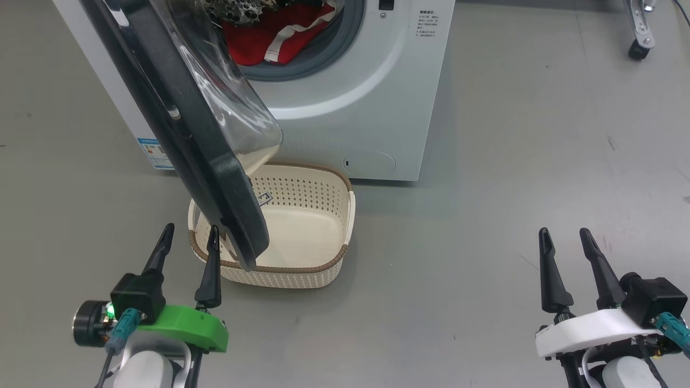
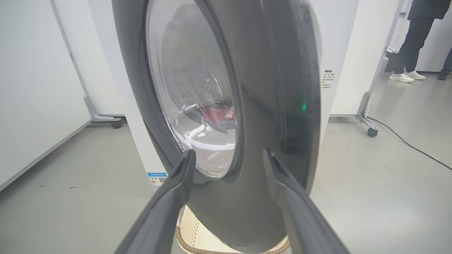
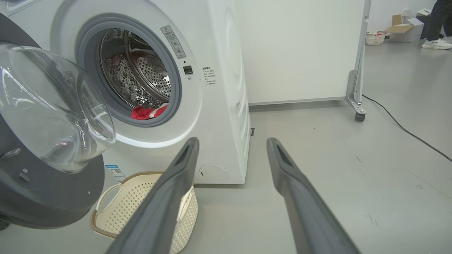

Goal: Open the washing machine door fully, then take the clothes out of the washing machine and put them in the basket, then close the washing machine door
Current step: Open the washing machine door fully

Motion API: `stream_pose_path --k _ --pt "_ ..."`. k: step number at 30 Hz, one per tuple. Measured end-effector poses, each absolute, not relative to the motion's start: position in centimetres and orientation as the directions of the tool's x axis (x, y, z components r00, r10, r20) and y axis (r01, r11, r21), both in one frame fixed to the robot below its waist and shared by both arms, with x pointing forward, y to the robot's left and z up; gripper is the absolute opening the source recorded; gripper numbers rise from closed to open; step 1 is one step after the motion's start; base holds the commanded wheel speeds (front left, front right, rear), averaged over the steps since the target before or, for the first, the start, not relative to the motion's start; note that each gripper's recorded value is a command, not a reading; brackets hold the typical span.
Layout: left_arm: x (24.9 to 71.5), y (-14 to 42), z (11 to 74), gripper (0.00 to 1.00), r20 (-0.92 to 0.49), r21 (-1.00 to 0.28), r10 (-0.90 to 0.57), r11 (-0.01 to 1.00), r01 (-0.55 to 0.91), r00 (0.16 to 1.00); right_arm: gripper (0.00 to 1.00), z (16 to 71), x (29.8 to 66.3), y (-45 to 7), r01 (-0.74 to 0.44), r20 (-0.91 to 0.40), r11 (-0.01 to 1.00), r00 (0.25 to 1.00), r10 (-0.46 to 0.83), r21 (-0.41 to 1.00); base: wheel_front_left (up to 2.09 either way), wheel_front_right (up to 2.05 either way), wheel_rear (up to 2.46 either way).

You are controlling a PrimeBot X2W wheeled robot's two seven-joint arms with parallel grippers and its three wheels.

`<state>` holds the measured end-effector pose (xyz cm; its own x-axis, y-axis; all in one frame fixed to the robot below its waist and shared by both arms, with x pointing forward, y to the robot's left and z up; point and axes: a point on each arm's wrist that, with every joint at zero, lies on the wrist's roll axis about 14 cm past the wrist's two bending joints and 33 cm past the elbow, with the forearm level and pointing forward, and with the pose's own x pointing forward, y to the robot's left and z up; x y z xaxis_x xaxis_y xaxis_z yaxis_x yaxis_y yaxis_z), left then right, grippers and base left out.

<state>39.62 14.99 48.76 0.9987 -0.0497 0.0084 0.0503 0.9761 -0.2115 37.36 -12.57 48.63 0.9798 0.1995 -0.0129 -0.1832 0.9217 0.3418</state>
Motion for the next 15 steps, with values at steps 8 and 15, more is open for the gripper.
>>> stream_pose_path --k 8,15 --pt "39.56 15.07 48.87 1.0 0.011 -0.212 -0.047 0.976 0.049 0.999 1.0 48.4 37.0 -12.48 -0.186 -0.016 0.92 0.979 0.204 0.345 0.0 0.0 0.0" --pt "39.54 15.1 48.85 1.0 0.011 -0.212 -0.047 0.976 0.048 0.999 1.0 48.51 37.08 -12.45 -0.189 -0.01 0.919 0.979 0.204 0.346 0.0 0.0 0.0"
